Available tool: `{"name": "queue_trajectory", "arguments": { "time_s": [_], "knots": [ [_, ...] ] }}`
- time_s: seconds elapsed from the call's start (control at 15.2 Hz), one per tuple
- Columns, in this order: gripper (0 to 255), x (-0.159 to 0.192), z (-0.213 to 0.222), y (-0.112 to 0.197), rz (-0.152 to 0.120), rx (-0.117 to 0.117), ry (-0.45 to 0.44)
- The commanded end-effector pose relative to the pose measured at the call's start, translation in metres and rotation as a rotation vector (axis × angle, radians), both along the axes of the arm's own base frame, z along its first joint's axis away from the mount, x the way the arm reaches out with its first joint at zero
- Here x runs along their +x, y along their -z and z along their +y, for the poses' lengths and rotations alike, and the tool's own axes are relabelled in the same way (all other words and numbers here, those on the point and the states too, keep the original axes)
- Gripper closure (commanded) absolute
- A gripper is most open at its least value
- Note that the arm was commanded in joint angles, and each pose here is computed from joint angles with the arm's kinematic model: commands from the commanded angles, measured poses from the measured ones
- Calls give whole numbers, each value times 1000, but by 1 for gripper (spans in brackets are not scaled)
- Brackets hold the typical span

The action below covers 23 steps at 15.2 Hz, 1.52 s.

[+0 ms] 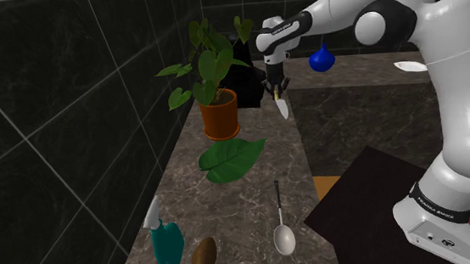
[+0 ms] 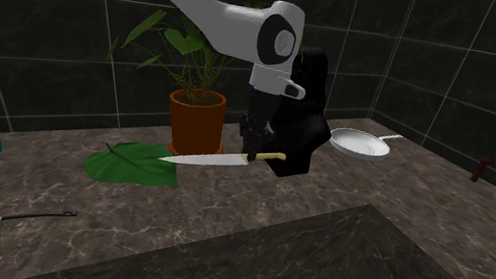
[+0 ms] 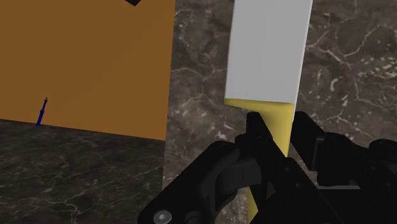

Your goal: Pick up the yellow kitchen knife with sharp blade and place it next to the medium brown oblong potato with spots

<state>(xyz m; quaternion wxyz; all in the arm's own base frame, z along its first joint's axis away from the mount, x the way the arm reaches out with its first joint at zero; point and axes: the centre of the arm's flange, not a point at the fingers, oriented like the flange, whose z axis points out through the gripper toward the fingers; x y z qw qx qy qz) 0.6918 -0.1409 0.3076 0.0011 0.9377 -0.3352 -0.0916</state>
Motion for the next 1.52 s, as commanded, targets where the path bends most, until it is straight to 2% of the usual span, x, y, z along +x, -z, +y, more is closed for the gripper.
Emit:
{"name": "queue_trajectory", "arguments": {
  "time_s": [0.0,1.45],
  "knots": [
    [255,-18,21,-2,0,0,0],
    [255,-193,253,-2,0,0,0]
  ]
}}
